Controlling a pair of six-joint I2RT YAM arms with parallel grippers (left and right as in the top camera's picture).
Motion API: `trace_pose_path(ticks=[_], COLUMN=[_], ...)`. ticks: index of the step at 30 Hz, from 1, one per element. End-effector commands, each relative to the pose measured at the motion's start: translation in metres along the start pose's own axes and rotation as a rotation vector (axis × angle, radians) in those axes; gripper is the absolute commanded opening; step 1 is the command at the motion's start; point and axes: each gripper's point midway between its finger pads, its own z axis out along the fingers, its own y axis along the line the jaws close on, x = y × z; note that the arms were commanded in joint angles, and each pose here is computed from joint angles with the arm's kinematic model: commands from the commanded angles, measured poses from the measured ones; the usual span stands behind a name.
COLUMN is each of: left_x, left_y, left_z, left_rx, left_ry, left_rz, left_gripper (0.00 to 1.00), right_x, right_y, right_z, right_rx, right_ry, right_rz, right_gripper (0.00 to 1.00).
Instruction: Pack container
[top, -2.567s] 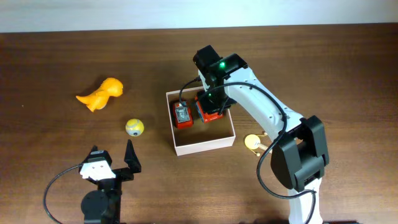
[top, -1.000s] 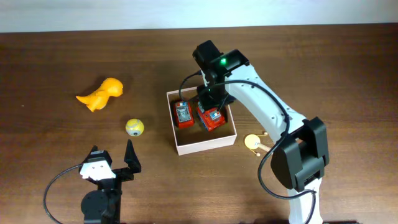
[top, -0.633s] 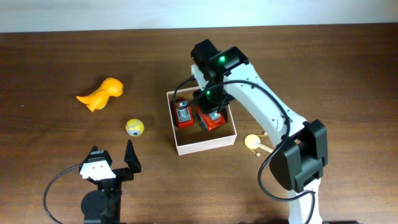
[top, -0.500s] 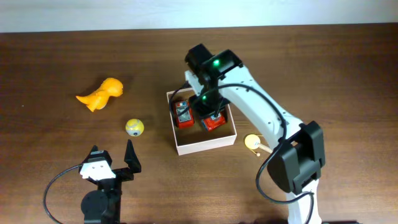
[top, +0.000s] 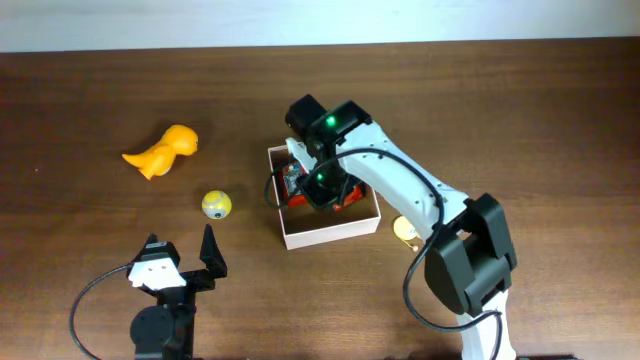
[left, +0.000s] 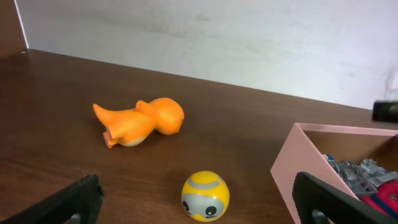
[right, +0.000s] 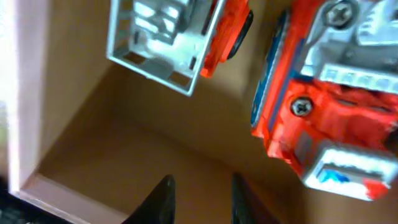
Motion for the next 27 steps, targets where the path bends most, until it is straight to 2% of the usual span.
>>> trace_pose_path(ticks=[1, 9, 17, 27], left_x=[0.000, 0.000, 0.000, 0.000], left_y=[0.000, 0.000, 0.000, 0.000], left_z=[0.000, 0.000, 0.000, 0.000], left_rx=[0.000, 0.000, 0.000, 0.000], left_ry=[-0.005, -0.005, -0.005, -0.006], left_rz=[0.015, 0.015, 0.015, 0.015], left_gripper=[0.99, 0.99, 0.99, 0.99], right_x=[0.002, -0.008, -0.010, -0.017], right_y=[-0.001, -0.016, -0.050, -0.067], right_z=[0.010, 0.020, 0.020, 0.017], right_rx=[-0.002, 0.012, 0.109, 0.113], right_ry=[0.010, -0.037, -0.053, -0.087], right_rz=[-0.017, 0.002, 0.043, 0.077], right_gripper=[0.25, 0.25, 0.25, 0.25])
